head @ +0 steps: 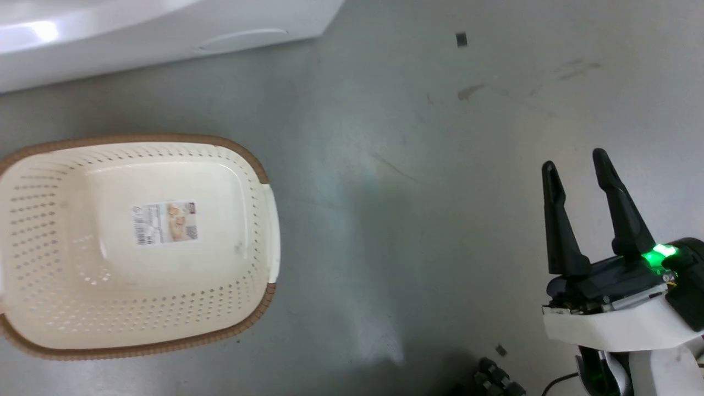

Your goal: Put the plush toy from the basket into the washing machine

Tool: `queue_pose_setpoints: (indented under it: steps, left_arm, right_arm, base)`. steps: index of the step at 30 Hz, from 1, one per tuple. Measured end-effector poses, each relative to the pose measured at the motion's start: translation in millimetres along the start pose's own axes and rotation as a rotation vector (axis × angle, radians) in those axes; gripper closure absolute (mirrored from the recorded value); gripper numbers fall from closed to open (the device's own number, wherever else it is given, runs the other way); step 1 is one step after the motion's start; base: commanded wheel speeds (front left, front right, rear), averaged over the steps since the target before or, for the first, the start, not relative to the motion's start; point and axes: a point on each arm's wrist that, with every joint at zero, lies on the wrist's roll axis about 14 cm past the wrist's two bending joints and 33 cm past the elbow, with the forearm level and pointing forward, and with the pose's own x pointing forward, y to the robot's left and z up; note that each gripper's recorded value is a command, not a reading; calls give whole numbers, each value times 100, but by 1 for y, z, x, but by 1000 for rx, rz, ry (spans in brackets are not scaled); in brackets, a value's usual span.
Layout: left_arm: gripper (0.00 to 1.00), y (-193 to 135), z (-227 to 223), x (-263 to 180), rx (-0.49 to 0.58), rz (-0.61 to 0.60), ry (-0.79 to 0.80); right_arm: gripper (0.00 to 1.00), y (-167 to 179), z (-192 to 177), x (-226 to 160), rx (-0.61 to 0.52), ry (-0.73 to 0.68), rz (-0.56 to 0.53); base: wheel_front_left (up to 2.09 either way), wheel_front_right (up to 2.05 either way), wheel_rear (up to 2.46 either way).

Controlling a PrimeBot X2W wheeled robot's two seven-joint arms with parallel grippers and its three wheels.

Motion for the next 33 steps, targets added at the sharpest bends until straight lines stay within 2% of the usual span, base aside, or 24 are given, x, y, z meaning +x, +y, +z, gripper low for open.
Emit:
queue_pose_setpoints:
  steps: [7,14,22,23,24,33]
  left_arm:
    - [100,2,-58,18,43,2,141]
    - [100,-6,-120,-2,86,-40,345]
    - [100,-5,-132,-20,61,-46,402]
    - [59,-3,-130,-22,61,-45,402]
    - [0,-3,-128,-24,66,-45,402]
    - [0,-22,-92,-60,14,-72,371]
  right_arm:
    - [0,-6,-17,1,-11,48,-19]
    - [0,-5,-24,4,-3,62,-15]
    - [0,0,-15,9,-10,31,3]
    - [0,-1,-12,10,-14,22,3]
    - [0,-2,-9,10,-17,14,0]
    - [0,1,33,6,-56,-95,14]
  base:
    - [0,0,0]
    - [0,0,0]
    - [0,0,0]
    - [0,0,0]
    - [0,0,0]
    - [0,0,0]
